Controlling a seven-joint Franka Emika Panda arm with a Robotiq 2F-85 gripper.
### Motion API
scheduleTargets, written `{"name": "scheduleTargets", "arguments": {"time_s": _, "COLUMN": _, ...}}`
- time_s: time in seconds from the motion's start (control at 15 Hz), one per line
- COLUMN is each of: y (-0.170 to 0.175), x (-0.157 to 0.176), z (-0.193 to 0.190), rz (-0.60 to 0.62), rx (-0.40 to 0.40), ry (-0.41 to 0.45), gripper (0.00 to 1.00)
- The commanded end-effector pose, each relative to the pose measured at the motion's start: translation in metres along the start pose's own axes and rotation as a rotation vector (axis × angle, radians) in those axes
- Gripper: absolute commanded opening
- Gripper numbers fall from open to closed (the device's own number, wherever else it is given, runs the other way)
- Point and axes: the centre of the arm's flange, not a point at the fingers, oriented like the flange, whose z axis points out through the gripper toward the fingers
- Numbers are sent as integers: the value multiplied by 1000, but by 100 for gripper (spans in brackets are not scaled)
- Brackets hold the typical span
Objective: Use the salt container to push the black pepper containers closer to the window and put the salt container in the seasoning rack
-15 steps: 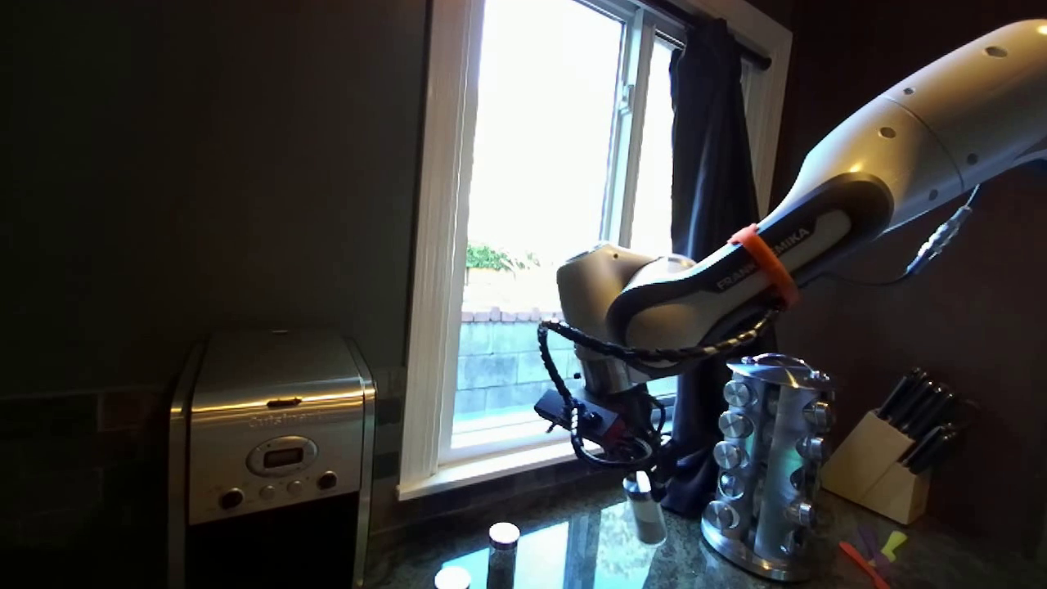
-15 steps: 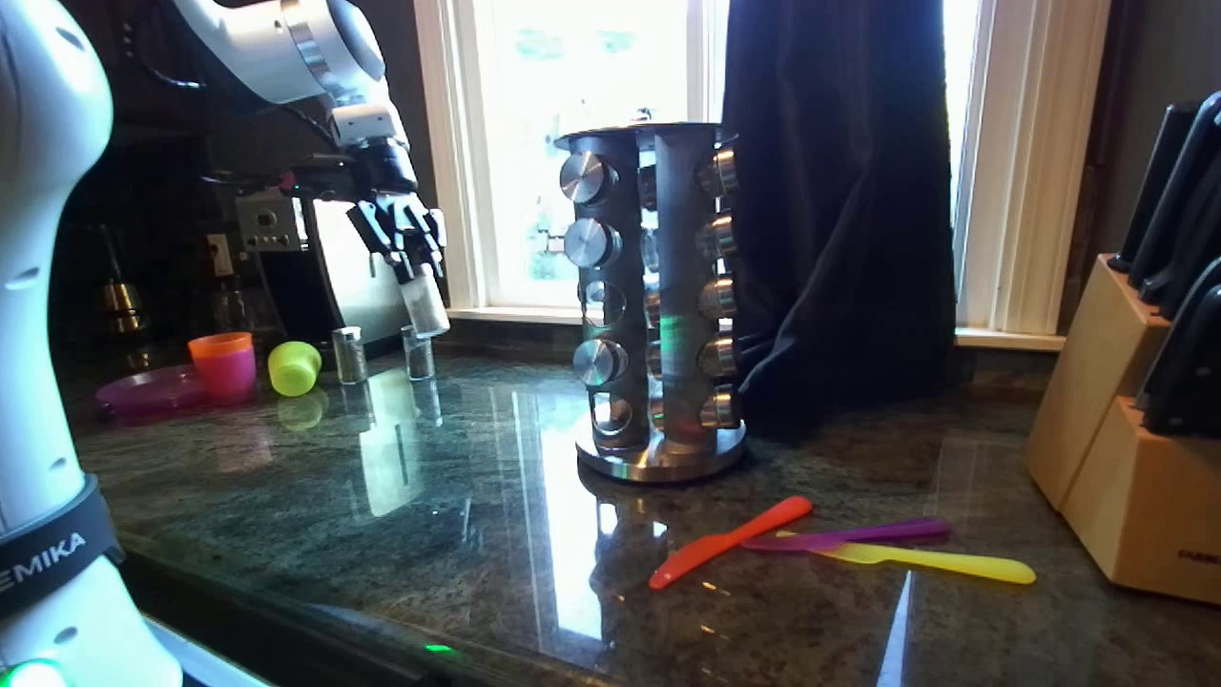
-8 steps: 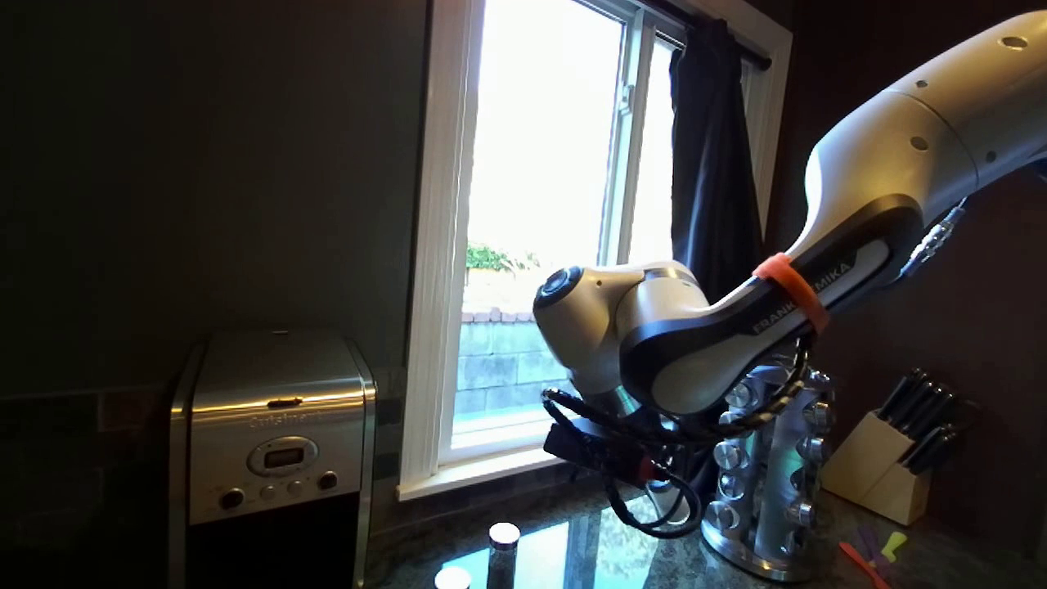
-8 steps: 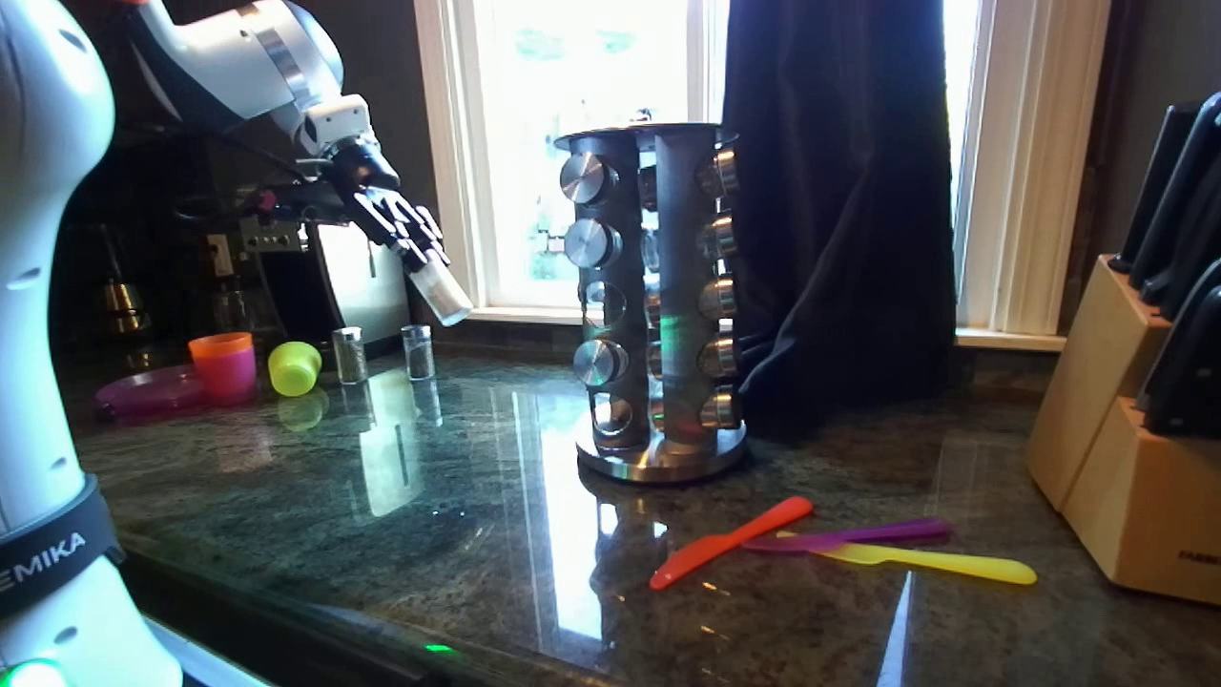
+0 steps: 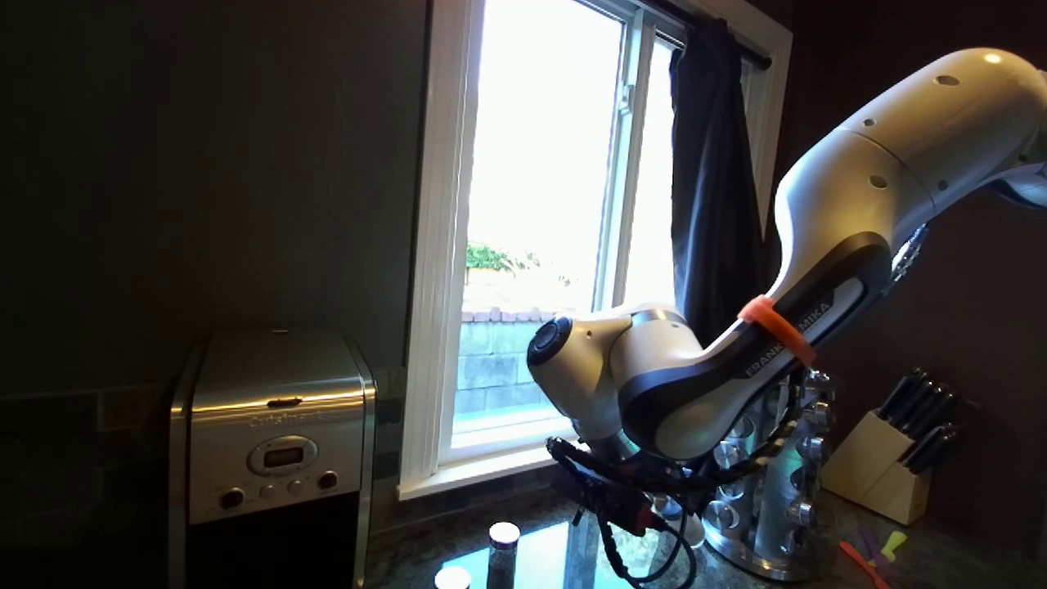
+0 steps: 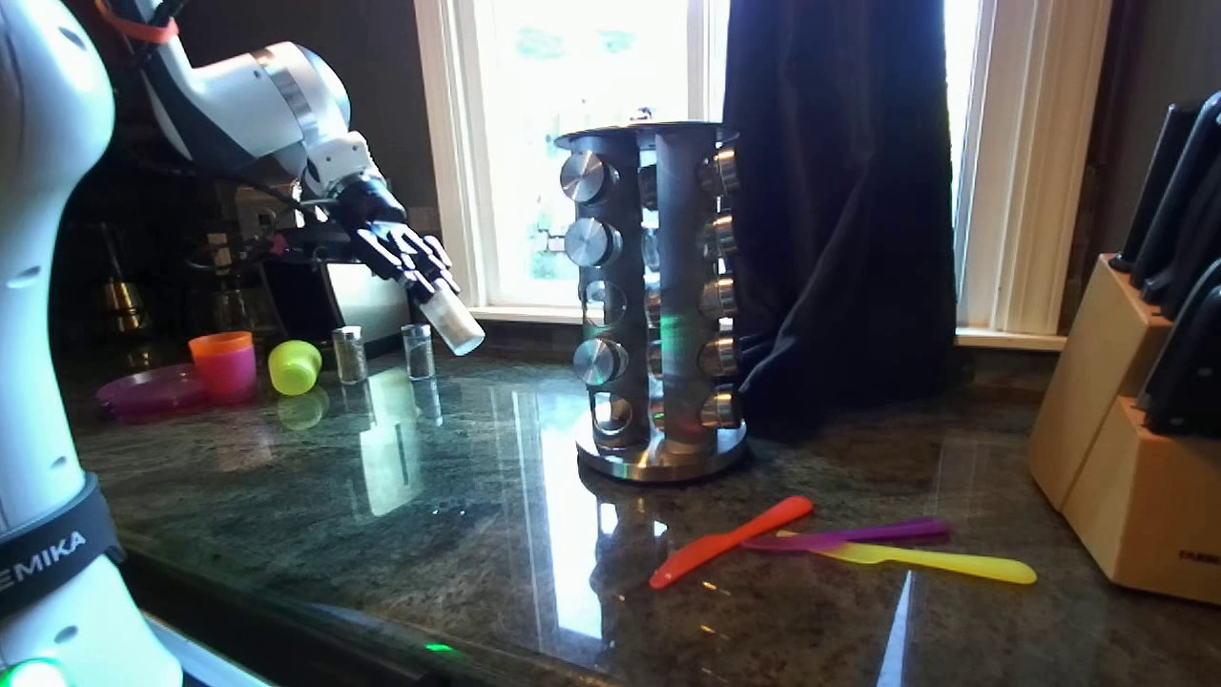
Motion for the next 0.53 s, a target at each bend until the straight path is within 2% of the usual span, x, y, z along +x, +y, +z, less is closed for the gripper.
{"name": "scheduleTargets", "arguments": {"time_s": 0.0, "y": -6, "x": -16, "z": 17, "rz": 74, "rx": -58, "ry": 28, "gripper": 25}}
{"name": "scheduleTargets", "arguments": {"time_s": 0.07, "y": -6, "x": -18, "z": 21, "rz": 78, "rx": -61, "ry": 14, "gripper": 25}}
{"name": "scheduleTargets", "arguments": {"time_s": 0.13, "y": -4, "x": -18, "z": 24, "rz": 61, "rx": -72, "ry": -35, "gripper": 25}}
{"name": "scheduleTargets", "arguments": {"time_s": 0.2, "y": -3, "x": -15, "z": 21, "rz": 45, "rx": -52, "ry": 0, "gripper": 50}}
{"name": "scheduleTargets", "arguments": {"time_s": 0.47, "y": -4, "x": -17, "z": 26, "rz": 46, "rx": -71, "ry": -10, "gripper": 50}}
